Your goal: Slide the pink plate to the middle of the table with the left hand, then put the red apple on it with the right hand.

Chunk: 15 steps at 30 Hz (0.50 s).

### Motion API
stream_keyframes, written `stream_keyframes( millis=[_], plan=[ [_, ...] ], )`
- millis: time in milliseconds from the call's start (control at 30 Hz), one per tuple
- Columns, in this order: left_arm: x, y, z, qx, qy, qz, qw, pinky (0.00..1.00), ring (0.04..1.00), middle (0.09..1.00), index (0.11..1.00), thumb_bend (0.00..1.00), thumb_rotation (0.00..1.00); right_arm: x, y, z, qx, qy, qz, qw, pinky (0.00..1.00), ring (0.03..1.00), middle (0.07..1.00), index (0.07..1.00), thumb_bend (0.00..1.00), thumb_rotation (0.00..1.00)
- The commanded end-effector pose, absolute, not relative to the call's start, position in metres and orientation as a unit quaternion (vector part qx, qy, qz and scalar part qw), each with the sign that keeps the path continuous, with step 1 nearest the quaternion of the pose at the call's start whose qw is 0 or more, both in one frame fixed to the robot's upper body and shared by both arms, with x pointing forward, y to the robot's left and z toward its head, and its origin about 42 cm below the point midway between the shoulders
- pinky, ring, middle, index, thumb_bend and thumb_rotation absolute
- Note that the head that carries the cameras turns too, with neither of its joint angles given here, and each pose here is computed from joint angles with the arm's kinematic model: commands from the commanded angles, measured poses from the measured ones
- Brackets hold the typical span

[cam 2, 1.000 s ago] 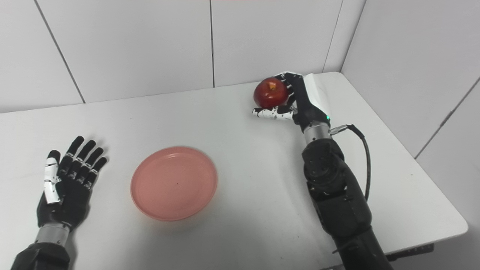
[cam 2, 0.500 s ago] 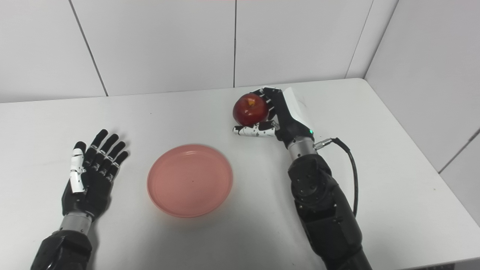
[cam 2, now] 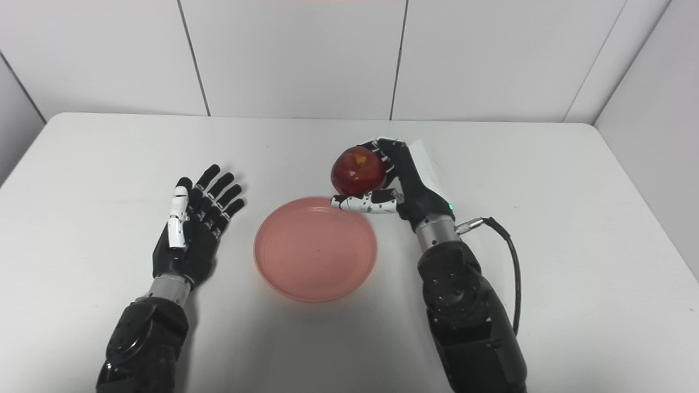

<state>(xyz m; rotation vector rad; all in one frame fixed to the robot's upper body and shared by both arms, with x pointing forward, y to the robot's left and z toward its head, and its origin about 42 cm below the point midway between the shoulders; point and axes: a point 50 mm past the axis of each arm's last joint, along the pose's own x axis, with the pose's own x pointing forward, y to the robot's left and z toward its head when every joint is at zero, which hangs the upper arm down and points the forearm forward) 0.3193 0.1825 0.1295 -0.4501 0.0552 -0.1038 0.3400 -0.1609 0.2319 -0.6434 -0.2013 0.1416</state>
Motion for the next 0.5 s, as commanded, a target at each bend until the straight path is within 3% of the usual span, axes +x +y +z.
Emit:
stream_keyframes(
  millis=[0, 467],
  plan=[
    [0.32, 0.179, 0.136, -0.22, 0.017, -0.054, 0.974, 0.87, 0.869, 0.871, 0.861, 0.43, 1.0, 0.338, -0.151, 0.249, -0.31, -0.147, 0.074, 0.936, 0.43, 0.491, 0.533, 0.489, 0.51, 0.13],
    [0.321, 0.178, 0.139, -0.218, 0.016, -0.047, 0.975, 0.87, 0.868, 0.871, 0.86, 0.43, 1.0, 0.335, -0.133, 0.225, -0.298, -0.136, 0.109, 0.938, 0.43, 0.485, 0.522, 0.489, 0.51, 0.13]
  ],
)
